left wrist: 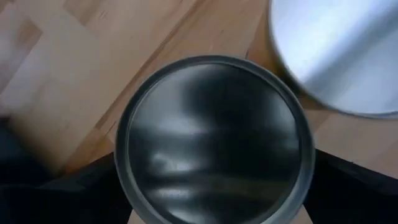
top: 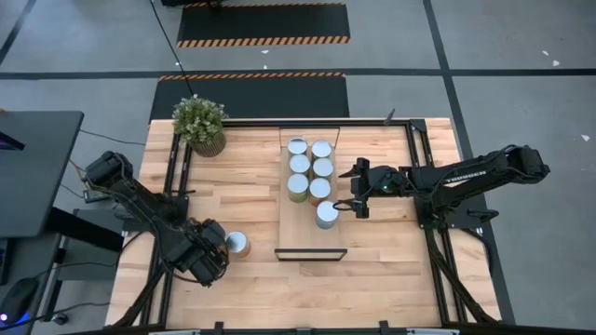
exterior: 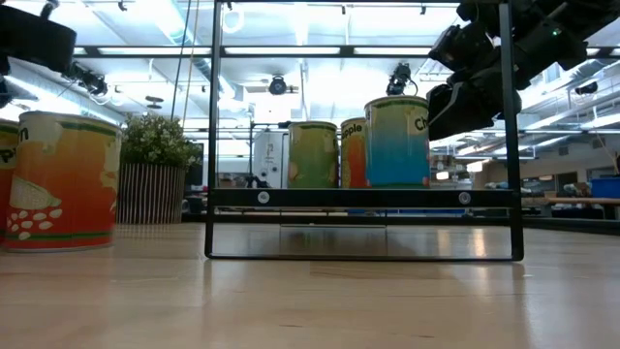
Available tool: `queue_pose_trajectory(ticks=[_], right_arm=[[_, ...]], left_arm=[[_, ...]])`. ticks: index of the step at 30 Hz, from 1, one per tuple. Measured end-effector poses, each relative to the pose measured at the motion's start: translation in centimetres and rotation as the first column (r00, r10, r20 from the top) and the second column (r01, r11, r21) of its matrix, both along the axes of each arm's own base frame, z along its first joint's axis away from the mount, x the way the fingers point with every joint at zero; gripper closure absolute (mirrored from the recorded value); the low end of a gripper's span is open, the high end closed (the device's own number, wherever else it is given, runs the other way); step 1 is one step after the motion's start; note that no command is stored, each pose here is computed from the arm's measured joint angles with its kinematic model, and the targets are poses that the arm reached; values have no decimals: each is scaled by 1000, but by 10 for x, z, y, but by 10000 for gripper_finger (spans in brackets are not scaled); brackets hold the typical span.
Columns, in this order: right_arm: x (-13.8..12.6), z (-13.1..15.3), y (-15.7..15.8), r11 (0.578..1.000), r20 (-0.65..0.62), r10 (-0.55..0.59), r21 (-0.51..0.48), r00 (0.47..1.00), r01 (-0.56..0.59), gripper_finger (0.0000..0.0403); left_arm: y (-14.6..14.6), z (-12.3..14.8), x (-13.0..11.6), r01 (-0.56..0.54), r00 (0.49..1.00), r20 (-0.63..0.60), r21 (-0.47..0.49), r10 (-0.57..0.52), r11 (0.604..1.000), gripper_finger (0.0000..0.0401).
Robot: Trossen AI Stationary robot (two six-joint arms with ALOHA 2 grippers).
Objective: Pick and place cans onto a shelf
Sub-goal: Put the canned pineapple on the shelf
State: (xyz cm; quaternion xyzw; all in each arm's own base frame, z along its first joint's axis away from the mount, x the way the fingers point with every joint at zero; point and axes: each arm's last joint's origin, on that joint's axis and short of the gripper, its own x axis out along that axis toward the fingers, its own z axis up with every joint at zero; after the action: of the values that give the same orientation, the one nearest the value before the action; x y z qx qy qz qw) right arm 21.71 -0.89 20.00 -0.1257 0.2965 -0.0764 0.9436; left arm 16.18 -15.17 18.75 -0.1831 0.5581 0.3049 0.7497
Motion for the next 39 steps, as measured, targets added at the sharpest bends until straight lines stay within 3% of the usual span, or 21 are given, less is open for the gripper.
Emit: queue_pose_trajectory(ticks=[11,21,28,33,39], right_arm=[[0,0,0,1000,0,5,1,1000,-5,30],[1,2,0,1000,25,7,-2,1000,-7,30],[1,2,0,1000,24,8,-4,1000,-8,30],[1,2,0,1000,20,8,-4,1000,-8,30],[1,2,0,1000,17,15,-14,1000,-15,30]], left_arm=[[10,4,7,36,999,-40,-2,-36,999,79],[35,67,12,67,991,-126,126,-51,990,77],[72,87,41,116,990,-106,207,-96,972,76],[101,95,74,113,991,46,183,-123,977,76],[126,99,120,113,933,343,7,-108,994,76]])
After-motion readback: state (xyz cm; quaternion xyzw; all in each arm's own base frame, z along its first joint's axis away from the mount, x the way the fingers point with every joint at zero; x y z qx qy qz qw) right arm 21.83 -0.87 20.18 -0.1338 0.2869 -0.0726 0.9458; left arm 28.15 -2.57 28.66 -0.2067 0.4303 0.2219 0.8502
